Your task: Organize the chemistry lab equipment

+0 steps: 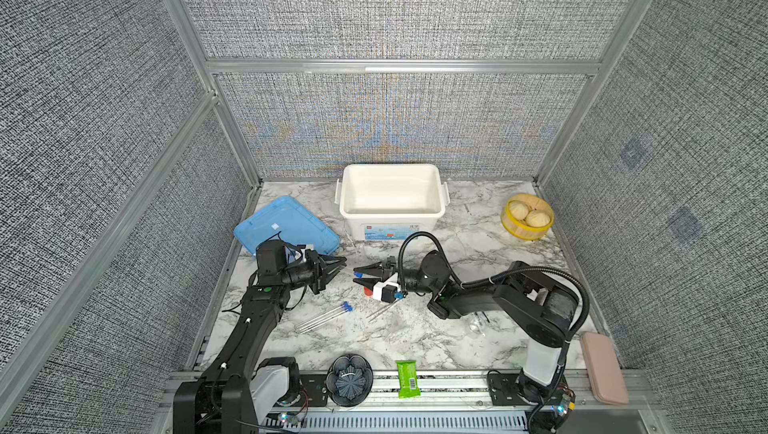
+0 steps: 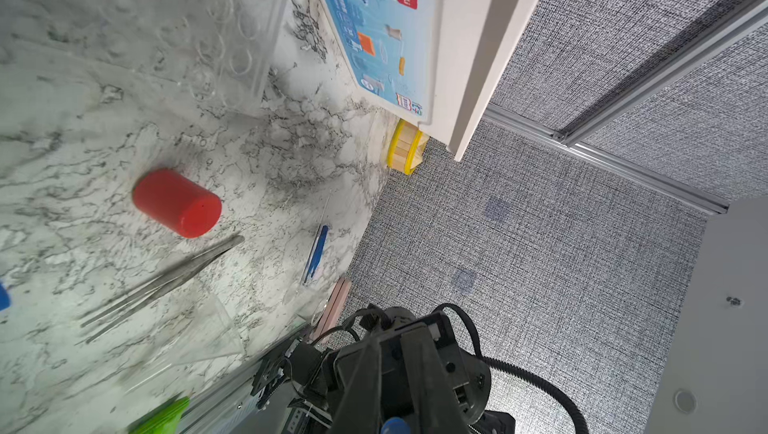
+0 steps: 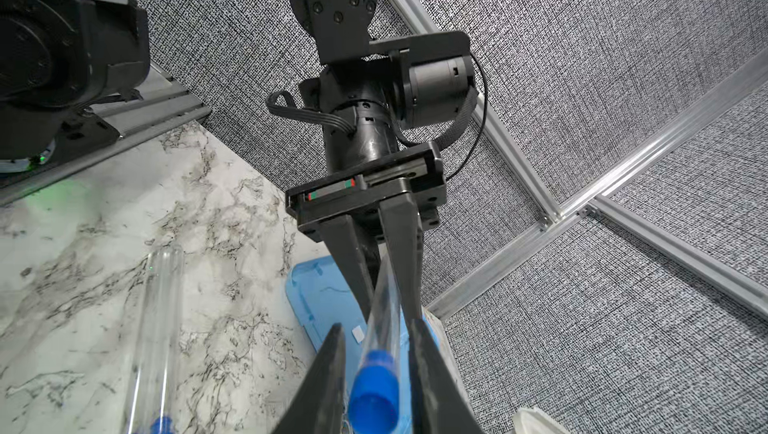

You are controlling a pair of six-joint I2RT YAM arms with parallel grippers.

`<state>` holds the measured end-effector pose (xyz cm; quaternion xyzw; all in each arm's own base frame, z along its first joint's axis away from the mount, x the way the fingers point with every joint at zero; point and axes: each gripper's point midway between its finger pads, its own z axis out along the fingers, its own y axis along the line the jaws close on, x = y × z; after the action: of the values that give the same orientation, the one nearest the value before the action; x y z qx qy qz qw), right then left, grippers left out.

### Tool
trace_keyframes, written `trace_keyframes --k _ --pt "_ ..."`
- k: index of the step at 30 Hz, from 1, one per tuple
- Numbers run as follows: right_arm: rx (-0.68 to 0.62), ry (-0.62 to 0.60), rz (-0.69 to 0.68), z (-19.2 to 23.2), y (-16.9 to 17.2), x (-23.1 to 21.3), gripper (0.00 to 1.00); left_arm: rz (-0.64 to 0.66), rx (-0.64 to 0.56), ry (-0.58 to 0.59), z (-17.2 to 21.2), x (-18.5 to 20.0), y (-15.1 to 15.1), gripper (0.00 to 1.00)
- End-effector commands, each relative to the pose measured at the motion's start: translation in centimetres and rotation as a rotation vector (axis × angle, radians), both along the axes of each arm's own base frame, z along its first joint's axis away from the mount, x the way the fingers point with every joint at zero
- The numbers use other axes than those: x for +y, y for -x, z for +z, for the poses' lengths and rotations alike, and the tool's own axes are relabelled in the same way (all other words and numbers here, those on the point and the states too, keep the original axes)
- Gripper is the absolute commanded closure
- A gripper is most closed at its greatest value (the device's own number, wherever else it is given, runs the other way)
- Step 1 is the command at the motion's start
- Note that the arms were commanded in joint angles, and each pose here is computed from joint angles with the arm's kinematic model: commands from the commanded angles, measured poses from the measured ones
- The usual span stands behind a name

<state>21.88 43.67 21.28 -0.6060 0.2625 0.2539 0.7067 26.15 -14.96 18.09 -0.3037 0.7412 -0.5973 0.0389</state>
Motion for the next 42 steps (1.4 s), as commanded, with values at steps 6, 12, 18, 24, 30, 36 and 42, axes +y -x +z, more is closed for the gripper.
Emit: trace_keyframes --k 6,12,18,24,30,36,42 --pt "-0.004 -0.003 0.015 0.0 0.1 0.1 0.73 -0.034 -0.035 0.008 0.3 -0.4 0.3 0.84" --pt "-0.012 0.003 0.003 -0.3 -0.3 0.4 0.74 -0.047 -0.037 0.017 0.7 -0.6 0.3 0.84" --pt "-0.025 -0.012 0.016 0.2 0.0 0.3 0.81 -0.048 -0.042 0.016 0.8 -0.6 0.2 0.84" --pt "-0.029 -0.032 0.014 0.6 0.1 0.1 0.85 -0.045 -0.031 0.014 0.6 -0.7 0.1 0.84" --pt "0.011 -0.034 -0.009 0.8 -0.7 -0.1 0.86 -0.043 -0.028 0.006 0.5 -0.6 -0.1 0.48" --pt "0.181 0.022 -0.026 0.9 -1.8 -1.2 0.86 -0.037 0.005 -0.075 -0.8 -0.2 0.0 0.41" --pt "0.431 0.250 -0.035 -0.3 -1.7 -1.4 0.86 -0.057 0.018 -0.098 -1.6 -0.1 -0.1 0.35"
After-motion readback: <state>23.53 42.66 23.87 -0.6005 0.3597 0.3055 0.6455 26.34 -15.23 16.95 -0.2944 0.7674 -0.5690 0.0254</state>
